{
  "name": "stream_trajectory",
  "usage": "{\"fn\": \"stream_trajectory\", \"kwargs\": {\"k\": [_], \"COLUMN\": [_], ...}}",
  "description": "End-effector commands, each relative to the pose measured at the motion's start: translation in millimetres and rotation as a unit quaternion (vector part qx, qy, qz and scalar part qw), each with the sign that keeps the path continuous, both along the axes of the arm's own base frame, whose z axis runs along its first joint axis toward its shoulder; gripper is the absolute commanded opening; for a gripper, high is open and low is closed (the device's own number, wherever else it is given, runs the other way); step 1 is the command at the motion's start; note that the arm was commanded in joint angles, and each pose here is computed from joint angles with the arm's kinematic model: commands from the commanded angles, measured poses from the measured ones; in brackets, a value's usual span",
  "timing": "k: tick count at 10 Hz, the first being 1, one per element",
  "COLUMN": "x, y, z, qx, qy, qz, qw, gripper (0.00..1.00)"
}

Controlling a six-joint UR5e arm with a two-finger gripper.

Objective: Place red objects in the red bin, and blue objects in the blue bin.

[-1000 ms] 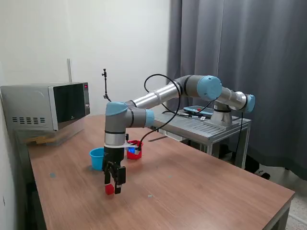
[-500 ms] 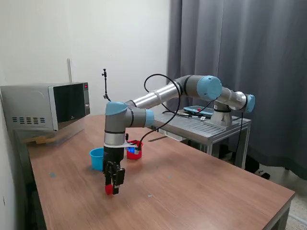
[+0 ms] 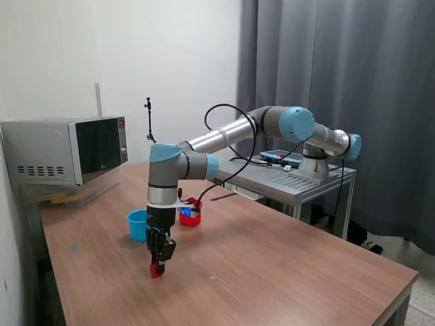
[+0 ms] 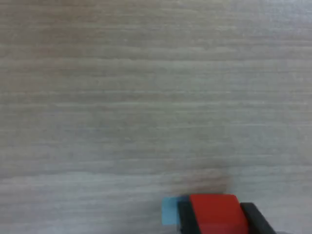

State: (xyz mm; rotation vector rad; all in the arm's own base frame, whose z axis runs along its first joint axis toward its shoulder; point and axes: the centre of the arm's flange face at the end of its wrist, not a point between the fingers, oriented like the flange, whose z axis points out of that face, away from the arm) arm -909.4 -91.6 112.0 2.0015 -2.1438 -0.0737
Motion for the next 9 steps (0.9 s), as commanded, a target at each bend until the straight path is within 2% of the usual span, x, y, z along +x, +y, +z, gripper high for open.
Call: {"fn": "stream_trajectory", "kwargs": {"k": [1, 2, 3, 4, 5, 6, 7, 8, 9], "x": [0.3, 1.4, 6.4, 16.0, 32.5, 56.8, 84.2, 104.2, 120.8], "y": [0.0, 1.3, 10.1, 21.6, 34.6, 50.7, 57.0, 59.0, 59.8], "z": [8.4, 39.0, 74.6, 106.3, 111.9, 117.3, 113.9, 119.8, 127.2], "qx": [0.002, 0.009, 0.024, 0.047, 0.078, 0.103, 0.114, 0.113, 0.110], "qy": [0.003, 0.016, 0.026, 0.029, 0.010, -0.022, -0.069, -0.085, -0.101], "qz": [-0.001, -0.003, -0.027, -0.053, -0.089, -0.134, -0.159, -0.187, -0.232], "qw": [1.0000, 0.9998, 0.9990, 0.9971, 0.9930, 0.9853, 0.9783, 0.9721, 0.9611], "gripper": [0.00, 0.00, 0.00, 0.00, 0.00, 0.00, 0.00, 0.00, 0.00]}}
